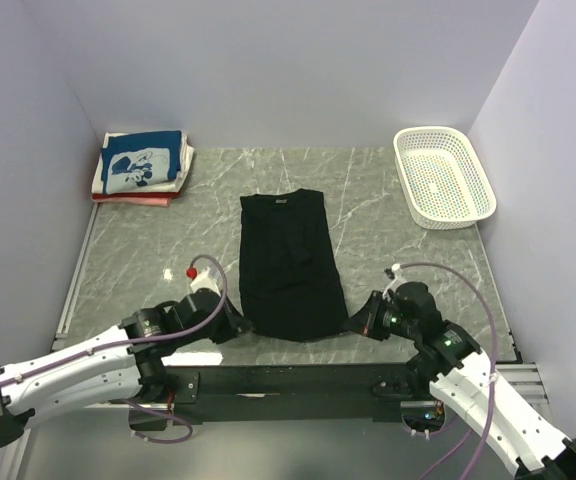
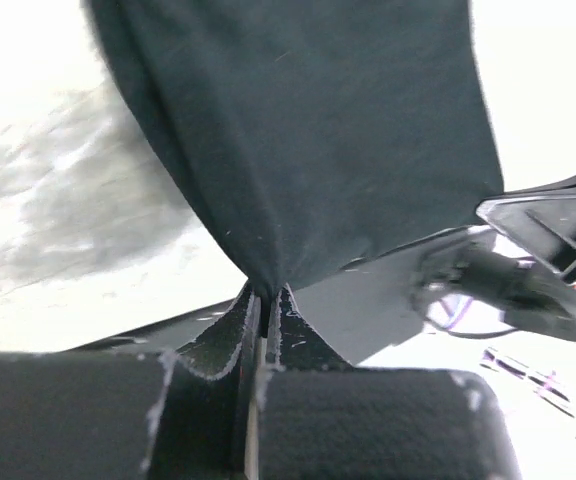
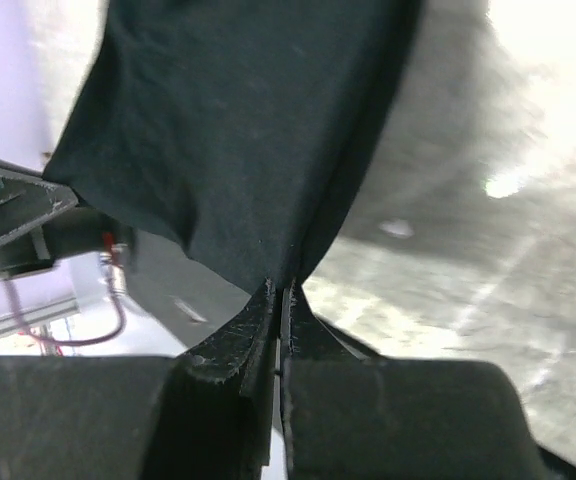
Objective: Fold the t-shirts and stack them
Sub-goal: Fold the tshirt
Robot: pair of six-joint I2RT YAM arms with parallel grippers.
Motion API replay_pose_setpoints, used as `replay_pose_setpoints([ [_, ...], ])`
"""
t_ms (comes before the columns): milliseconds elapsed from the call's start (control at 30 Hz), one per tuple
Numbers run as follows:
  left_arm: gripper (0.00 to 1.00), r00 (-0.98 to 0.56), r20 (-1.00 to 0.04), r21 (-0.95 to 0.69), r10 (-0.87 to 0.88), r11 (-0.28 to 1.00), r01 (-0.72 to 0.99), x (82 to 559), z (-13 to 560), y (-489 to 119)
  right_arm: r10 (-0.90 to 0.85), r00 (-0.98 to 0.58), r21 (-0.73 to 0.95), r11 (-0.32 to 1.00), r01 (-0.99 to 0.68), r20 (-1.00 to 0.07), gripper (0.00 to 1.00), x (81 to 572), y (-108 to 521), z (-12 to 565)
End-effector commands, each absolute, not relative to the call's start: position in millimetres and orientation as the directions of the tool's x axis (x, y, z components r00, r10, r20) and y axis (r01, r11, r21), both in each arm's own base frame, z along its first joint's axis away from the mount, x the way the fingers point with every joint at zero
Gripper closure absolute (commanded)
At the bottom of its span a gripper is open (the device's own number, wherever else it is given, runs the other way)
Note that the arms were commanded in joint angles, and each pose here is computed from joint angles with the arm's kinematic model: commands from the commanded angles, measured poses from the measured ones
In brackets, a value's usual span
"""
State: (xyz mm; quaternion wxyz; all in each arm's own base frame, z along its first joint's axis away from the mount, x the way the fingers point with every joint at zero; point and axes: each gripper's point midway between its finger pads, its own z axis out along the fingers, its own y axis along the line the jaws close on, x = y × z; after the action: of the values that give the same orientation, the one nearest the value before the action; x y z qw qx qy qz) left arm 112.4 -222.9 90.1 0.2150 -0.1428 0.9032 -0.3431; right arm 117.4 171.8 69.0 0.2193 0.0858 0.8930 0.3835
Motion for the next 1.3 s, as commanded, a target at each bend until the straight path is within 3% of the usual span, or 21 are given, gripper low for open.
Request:
replay_pose_setpoints([
  [0, 1.00, -0.823, -0.392, -0.694, -0.412, 0.720, -0.030, 129, 141, -225, 0.313, -0.857, 0.717, 0.691, -0.090, -0.410, 1.00, 125, 171, 108],
  [200, 1.00, -0.732, -0.543, -0.625, -0.411, 0.780, 0.026, 164, 189, -217, 0.317, -0.804, 0.683, 0.715, -0.146, -0.504, 1.00, 146, 170, 150],
  [567, 1.00, -0.628, -0.628, -0.630, -0.459, 0.774, 0.063, 297, 232, -203, 0.329, -0.734, 0.617, 0.772, -0.154, -0.594, 1.00, 262, 184, 210],
  [833, 1.00, -0.627, -0.601, -0.659, -0.496, 0.751, 0.037, 392, 234, -206, 0.369, -0.778, 0.655, 0.752, -0.072, -0.509, 1.00, 381, 181, 209],
  [1033, 1.00, -0.687, -0.536, -0.660, -0.490, 0.751, -0.020, 461, 183, -201, 0.384, -0.830, 0.694, 0.720, -0.005, -0.404, 1.00, 453, 185, 169],
  [1067, 1.00, -0.720, -0.496, -0.649, -0.486, 0.758, -0.065, 472, 154, -197, 0.383, -0.837, 0.700, 0.714, 0.000, -0.390, 1.00, 461, 187, 162],
  [1133, 0.99, -0.719, -0.495, -0.652, -0.488, 0.756, -0.064, 492, 147, -195, 0.380, -0.852, 0.700, 0.714, 0.021, -0.361, 0.91, 486, 189, 140],
  [1167, 0.94, -0.727, -0.473, -0.653, -0.497, 0.752, -0.089, 503, 127, -188, 0.380, -0.857, 0.701, 0.713, 0.032, -0.348, 0.77, 493, 189, 133],
  [1200, 0.74, -0.717, -0.479, -0.669, -0.505, 0.740, -0.075, 515, 132, -187, 0.385, -0.859, 0.702, 0.711, 0.043, -0.337, 0.72, 507, 189, 123],
  [1267, 0.57, -0.722, -0.474, -0.688, -0.505, 0.724, -0.055, 530, 122, -183, 0.396, -0.862, 0.697, 0.714, 0.072, -0.317, 0.61, 516, 186, 114],
])
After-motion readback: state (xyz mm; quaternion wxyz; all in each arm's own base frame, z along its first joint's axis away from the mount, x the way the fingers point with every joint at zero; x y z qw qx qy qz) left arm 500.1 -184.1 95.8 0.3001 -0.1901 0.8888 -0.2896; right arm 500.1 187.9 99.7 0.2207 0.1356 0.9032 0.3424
